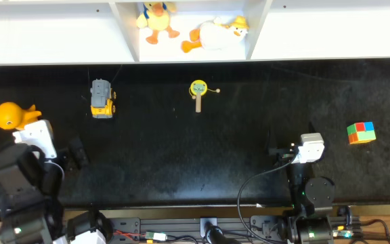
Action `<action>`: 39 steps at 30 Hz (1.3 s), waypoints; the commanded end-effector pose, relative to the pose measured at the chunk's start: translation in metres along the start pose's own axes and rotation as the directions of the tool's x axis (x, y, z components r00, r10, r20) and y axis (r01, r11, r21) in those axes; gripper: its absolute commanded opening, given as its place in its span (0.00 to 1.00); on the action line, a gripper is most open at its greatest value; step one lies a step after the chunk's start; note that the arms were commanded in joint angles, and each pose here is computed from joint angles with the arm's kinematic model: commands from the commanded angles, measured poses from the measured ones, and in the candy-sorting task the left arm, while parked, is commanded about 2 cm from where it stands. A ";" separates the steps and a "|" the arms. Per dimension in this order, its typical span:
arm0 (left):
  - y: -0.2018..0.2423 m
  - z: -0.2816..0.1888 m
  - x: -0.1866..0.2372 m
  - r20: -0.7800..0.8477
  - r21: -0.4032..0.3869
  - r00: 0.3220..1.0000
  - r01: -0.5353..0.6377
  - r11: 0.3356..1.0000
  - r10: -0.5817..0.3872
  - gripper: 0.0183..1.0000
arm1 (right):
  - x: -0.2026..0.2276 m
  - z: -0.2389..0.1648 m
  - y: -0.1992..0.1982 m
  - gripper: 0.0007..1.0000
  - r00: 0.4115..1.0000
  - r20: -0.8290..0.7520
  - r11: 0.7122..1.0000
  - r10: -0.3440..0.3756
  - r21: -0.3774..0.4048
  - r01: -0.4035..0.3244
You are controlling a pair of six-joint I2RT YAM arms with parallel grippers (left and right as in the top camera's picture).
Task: Store Toys
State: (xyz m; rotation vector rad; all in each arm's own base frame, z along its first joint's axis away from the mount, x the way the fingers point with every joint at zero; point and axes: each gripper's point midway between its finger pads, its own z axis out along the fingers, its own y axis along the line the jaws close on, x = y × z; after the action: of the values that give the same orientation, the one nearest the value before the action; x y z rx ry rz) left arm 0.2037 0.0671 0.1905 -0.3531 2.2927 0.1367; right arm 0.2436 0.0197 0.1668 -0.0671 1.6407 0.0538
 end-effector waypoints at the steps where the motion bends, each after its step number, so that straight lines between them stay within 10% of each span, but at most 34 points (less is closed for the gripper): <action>1: 0.007 -0.006 -0.030 0.034 0.033 0.997 -0.076 0.997 0.075 1.00 | -0.004 -0.001 -0.001 1.00 1.000 0.015 1.000 0.009 0.000 -0.009; 39: 0.110 0.026 -0.046 0.046 0.060 0.971 -0.238 0.969 0.235 1.00 | -0.004 -0.001 -0.001 1.00 1.000 0.015 1.000 0.009 0.000 -0.009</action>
State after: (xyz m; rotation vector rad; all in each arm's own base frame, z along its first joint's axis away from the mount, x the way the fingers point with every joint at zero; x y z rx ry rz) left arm 0.2158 0.1811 0.1958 -0.0966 2.3130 0.1549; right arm 0.2436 0.0197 0.1668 -0.0665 1.6407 0.0544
